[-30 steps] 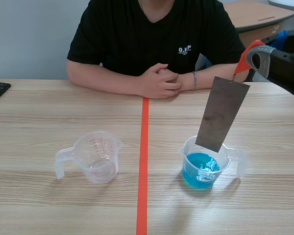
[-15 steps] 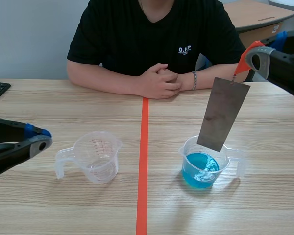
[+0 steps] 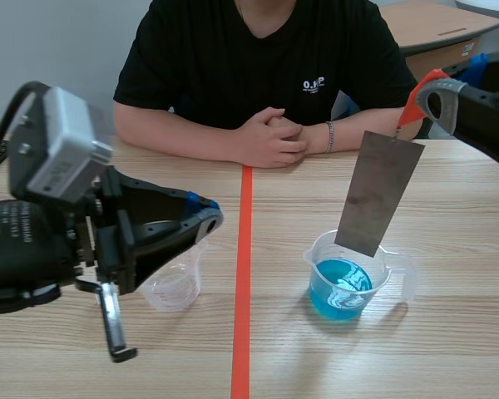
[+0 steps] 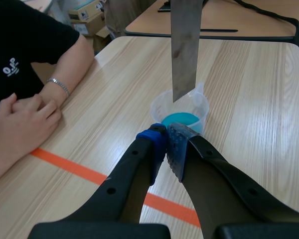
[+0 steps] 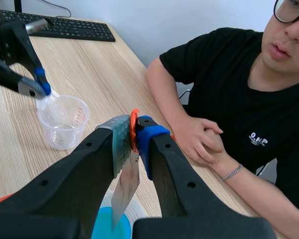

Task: Do the redox reaction experiment.
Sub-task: 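Move the plate over the blue solution, then point at the plate with the left hand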

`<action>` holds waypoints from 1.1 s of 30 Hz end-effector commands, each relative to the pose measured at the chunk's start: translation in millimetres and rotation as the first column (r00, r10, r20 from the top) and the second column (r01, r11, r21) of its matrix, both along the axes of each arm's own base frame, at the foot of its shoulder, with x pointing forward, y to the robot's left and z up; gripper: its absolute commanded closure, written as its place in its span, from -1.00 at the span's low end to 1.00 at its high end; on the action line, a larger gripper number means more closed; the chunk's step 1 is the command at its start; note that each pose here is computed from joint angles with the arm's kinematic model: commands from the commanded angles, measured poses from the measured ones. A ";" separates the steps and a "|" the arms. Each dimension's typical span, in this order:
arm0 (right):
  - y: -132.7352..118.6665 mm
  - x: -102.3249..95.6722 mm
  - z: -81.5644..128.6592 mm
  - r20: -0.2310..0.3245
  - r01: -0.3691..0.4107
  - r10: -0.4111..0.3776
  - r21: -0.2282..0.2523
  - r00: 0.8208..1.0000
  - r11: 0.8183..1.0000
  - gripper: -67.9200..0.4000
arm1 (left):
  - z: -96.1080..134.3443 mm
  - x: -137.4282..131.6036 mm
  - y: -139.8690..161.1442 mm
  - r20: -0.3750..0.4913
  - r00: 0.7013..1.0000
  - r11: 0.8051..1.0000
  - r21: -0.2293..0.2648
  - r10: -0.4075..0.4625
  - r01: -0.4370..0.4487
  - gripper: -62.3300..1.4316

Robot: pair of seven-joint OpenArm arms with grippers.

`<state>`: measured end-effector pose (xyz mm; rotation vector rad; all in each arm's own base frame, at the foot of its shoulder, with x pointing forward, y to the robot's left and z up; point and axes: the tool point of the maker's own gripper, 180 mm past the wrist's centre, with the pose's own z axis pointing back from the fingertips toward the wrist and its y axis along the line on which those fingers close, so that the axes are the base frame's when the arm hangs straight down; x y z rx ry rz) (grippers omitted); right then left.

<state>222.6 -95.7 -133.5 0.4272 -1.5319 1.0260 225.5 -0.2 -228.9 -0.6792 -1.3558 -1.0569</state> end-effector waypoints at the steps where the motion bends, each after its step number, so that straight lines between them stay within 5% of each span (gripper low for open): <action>1: 3.0 0.3 8.0 0.022 -0.012 0.011 0.021 1.000 1.000 0.94 | -1.8 3.9 -7.4 0.005 1.000 1.000 -0.016 0.007 -0.006 0.83; 16: 3.1 0.1 8.6 0.024 -0.013 0.012 0.024 1.000 1.000 0.94 | -46.6 38.0 -57.3 -0.023 0.999 1.000 -0.003 0.027 -0.027 0.83; 33: 3.1 0.2 8.6 0.024 -0.012 0.012 0.025 1.000 1.000 0.94 | -55.2 65.0 -90.7 -0.027 0.999 0.999 0.000 0.044 -0.044 0.83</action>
